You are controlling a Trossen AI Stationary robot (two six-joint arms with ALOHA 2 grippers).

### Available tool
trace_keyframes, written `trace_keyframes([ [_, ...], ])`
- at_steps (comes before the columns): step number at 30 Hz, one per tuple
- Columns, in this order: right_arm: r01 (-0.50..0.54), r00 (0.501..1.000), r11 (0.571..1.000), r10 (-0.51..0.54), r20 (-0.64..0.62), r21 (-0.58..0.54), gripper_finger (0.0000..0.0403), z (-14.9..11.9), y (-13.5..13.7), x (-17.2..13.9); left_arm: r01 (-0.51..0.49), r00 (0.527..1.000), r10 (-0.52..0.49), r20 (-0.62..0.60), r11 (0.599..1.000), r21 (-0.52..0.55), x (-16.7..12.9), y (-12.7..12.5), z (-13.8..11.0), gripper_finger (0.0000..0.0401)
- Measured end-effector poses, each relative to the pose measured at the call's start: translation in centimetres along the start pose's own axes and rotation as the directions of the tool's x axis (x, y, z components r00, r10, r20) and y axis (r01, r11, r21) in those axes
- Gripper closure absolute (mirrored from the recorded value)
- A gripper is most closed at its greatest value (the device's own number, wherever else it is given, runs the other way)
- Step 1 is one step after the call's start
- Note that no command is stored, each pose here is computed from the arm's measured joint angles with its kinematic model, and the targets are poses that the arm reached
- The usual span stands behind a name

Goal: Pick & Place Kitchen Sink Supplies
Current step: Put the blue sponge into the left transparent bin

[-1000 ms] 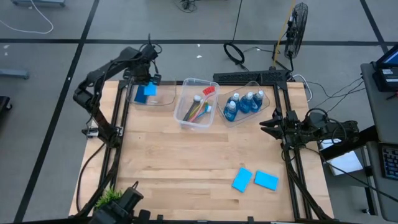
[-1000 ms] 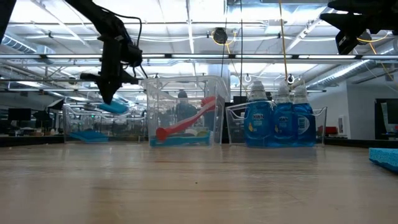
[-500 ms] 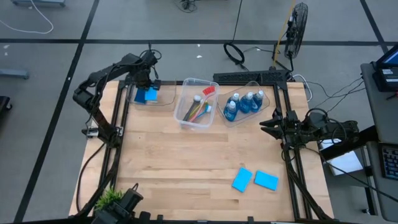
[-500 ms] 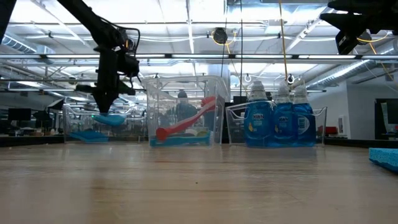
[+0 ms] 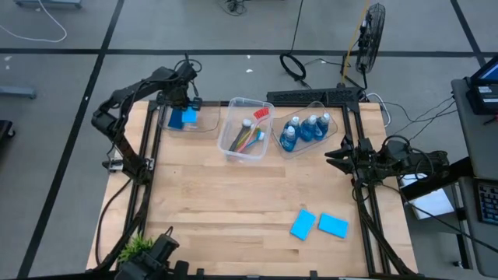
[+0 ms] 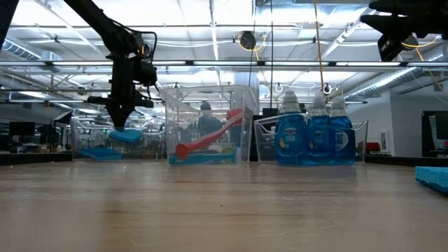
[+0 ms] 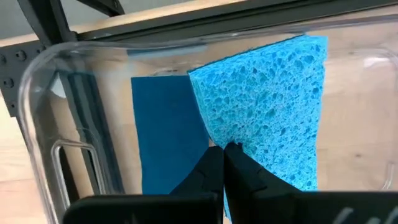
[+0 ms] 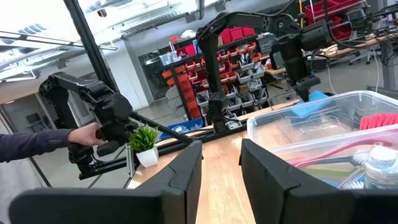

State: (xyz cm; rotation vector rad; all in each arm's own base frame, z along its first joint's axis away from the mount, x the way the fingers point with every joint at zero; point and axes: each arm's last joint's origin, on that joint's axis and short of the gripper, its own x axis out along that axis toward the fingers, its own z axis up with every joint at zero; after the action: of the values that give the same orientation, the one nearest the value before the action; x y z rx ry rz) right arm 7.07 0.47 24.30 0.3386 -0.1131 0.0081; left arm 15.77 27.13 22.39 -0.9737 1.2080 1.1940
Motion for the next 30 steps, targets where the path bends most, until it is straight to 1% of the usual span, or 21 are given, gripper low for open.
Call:
trace_keyframes([
  [3, 0.000, 1.000, 1.000, 0.000, 0.000, 0.000, 0.0305, 0.0, 0.0, 0.0, 0.002, 1.000, -0.002, -0.021, 1.000, -0.006, 0.5, -0.1, 0.1, 0.0401],
  [11, 0.000, 1.000, 1.000, 0.000, 0.000, 0.000, 0.0305, 0.0, 0.0, 0.0, -0.020, 0.997, 0.021, -0.074, 1.000, 0.024, 2.2, -1.2, 0.1, 0.0401],
  [18, 0.000, 1.000, 1.000, 0.000, 0.000, 0.000, 0.0305, 0.0, 0.0, 0.0, -0.028, 0.997, 0.030, -0.072, 0.999, 0.025, 2.3, -1.3, 0.1, 0.0398],
  [25, 0.000, 1.000, 1.000, 0.000, 0.000, 0.000, 0.0305, 0.0, 0.0, 0.0, -0.028, 0.997, 0.030, -0.072, 0.999, 0.033, 2.3, -1.3, 0.1, 0.0368],
  [30, 0.000, 1.000, 1.000, 0.000, 0.000, 0.000, 0.0305, 0.0, 0.0, 0.0, -0.030, 0.996, 0.034, -0.082, 0.999, 0.044, 2.3, -1.2, 0.0, 0.0333],
])
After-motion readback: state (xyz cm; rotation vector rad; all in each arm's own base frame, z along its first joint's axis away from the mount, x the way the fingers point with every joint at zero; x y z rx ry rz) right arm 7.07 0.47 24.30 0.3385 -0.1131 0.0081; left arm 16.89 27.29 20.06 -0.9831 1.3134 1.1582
